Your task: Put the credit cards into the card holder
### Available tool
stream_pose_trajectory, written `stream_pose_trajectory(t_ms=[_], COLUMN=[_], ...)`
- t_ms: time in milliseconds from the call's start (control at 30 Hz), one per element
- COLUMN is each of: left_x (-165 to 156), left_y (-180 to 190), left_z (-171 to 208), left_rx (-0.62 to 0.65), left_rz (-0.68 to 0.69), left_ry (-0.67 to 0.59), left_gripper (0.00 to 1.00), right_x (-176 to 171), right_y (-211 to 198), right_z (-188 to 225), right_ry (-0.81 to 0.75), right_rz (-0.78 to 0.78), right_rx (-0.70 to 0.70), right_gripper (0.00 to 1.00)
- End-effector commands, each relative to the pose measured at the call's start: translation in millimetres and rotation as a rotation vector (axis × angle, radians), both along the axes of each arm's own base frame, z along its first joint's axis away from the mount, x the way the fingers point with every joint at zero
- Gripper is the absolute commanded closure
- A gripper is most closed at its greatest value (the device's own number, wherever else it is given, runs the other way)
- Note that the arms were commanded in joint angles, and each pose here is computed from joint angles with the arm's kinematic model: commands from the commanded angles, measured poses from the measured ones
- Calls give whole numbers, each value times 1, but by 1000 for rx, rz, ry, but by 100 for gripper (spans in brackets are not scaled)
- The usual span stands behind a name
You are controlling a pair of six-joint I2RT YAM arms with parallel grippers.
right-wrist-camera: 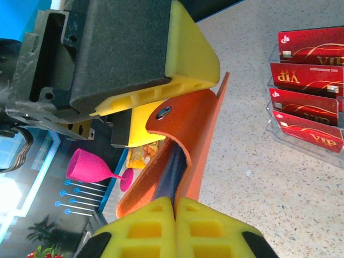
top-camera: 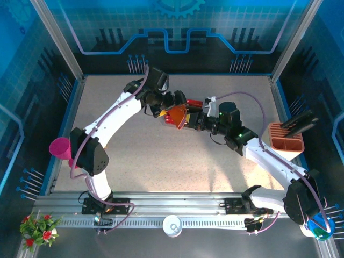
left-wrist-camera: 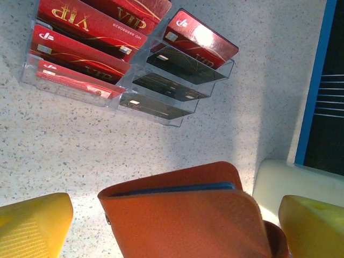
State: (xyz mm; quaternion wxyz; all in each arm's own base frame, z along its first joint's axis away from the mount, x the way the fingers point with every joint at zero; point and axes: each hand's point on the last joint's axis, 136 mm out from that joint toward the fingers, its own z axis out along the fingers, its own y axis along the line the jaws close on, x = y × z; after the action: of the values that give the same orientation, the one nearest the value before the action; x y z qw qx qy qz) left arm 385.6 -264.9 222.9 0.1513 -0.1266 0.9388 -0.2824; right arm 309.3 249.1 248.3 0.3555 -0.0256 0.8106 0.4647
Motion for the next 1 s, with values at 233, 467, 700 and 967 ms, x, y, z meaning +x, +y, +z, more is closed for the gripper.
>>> stream_pose_trajectory(t_ms=[233, 467, 700, 967], left_x=[-22, -28, -34, -39], left_y=[24, 31, 39, 35], left_z=[-16, -15, -12, -8], left_rx=[81, 70, 63, -98], left_rz=[7, 28, 52, 117], left_ry=[15, 5, -6, 12], left_gripper=[1, 1, 1, 1], right_x=[0, -2, -5, -2], right_y=[-11, -15, -18, -22], right_z=[-6, -15, -22, -22], right_ry=[-9, 10, 30, 94], right_rz=[-52, -66, -77, -146], right_rx=[-56, -69, -71, 53], right_gripper=[100, 100, 100, 100])
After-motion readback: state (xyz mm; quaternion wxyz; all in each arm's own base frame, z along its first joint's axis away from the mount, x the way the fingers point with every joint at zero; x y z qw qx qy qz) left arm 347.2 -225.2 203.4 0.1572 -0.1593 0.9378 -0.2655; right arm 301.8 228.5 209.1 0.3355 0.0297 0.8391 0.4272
